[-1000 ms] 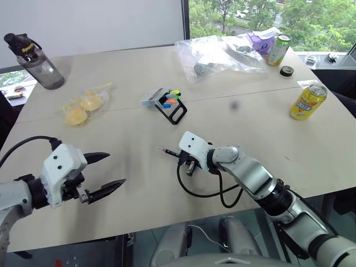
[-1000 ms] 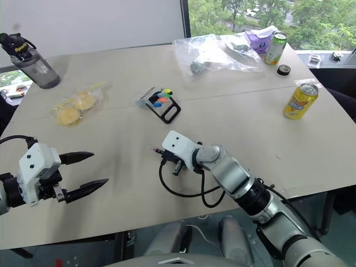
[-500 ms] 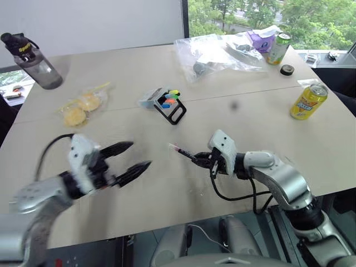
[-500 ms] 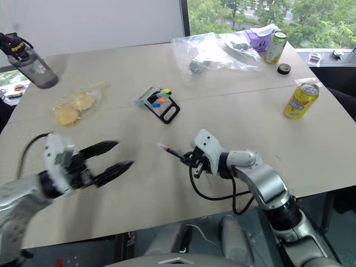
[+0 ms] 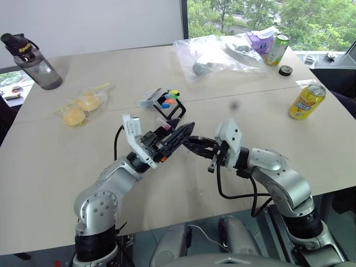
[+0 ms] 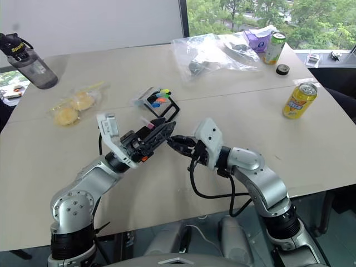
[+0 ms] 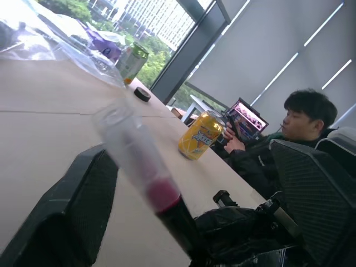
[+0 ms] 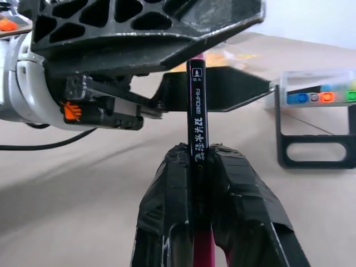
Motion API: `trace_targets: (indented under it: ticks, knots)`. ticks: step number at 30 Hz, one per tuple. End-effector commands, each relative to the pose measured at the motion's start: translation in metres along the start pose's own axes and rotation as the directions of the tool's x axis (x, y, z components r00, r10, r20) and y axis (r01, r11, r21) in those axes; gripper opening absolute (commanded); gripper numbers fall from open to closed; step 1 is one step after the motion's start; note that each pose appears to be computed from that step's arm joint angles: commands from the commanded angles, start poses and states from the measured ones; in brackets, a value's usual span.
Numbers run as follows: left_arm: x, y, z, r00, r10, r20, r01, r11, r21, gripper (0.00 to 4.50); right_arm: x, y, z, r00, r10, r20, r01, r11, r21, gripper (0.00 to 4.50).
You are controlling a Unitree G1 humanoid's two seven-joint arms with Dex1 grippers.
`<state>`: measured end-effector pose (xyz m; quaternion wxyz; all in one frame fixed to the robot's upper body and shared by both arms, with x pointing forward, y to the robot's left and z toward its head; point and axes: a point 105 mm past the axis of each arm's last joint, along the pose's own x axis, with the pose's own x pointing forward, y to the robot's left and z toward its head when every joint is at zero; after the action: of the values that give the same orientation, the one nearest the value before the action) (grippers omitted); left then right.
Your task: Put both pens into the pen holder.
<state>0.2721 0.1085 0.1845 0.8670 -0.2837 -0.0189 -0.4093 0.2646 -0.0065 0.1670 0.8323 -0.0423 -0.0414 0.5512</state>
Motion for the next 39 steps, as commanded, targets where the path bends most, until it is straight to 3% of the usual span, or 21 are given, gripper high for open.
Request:
trace_targets:
  ticks: [1, 6, 7, 13, 14, 17, 21, 25, 29, 35, 39]
  knots:
    - [0.003, -0.004, 0.011, 0.999, -0.021, 0.044, 0.021, 1.0, -0.003, 2.74, -0.004, -0.003, 0.017, 0.997, -0.033, 0.069, 0.036, 0.998, -0.054, 0.0]
    - [0.005, -0.008, 0.011, 0.998, -0.05, 0.037, 0.05, 0.999, -0.009, 0.21, -0.004, -0.006, 0.013, 0.998, -0.039, 0.053, 0.043, 0.997, -0.067, 0.0]
    - [0.005, -0.009, 0.01, 0.998, -0.059, 0.038, 0.059, 0.998, -0.014, 0.05, -0.004, -0.006, 0.013, 0.998, -0.04, 0.05, 0.044, 0.996, -0.072, 0.0]
    - [0.008, -0.011, 0.014, 0.997, -0.062, 0.04, 0.06, 0.998, 0.033, 0.05, -0.005, -0.008, 0.008, 1.0, -0.019, 0.012, 0.019, 0.999, -0.049, 0.0]
    - [0.01, -0.011, 0.016, 0.997, -0.061, 0.042, 0.059, 0.997, 0.052, 0.0, -0.006, -0.008, 0.007, 1.0, -0.023, 0.009, 0.023, 0.999, -0.039, 0.99]
    - [0.016, -0.012, 0.02, 0.998, -0.059, 0.02, 0.055, 0.988, 0.147, 0.0, -0.014, -0.02, -0.007, 0.99, -0.103, -0.095, 0.1, 0.995, -0.028, 2.22]
    - [0.026, -0.012, 0.025, 0.999, -0.037, -0.012, 0.038, 0.946, 0.323, 0.0, -0.039, -0.039, -0.006, 0.985, -0.152, -0.086, 0.147, 0.987, -0.06, 2.22]
    - [0.039, -0.003, 0.024, 0.996, 0.039, -0.074, 0.02, 0.75, 0.662, 0.0, -0.078, -0.051, 0.0, 0.981, -0.192, -0.03, 0.192, 0.981, 0.001, 2.22]
    - [0.052, -0.004, 0.021, 0.993, 0.06, -0.102, 0.068, 0.414, 0.908, 0.0, -0.133, -0.052, 0.009, 0.986, -0.164, 0.042, 0.161, 0.985, 0.066, 2.22]
    - [0.064, -0.02, 0.015, 0.996, -0.004, -0.086, 0.086, 0.178, 0.98, 0.0, -0.16, -0.054, 0.019, 0.977, -0.188, 0.099, 0.186, 0.982, 0.026, 2.22]
    - [0.066, -0.024, 0.018, 0.998, -0.021, -0.061, 0.059, -0.062, 0.996, 0.0, -0.169, -0.057, 0.023, 0.974, -0.2, 0.111, 0.2, 0.98, 0.012, 2.22]
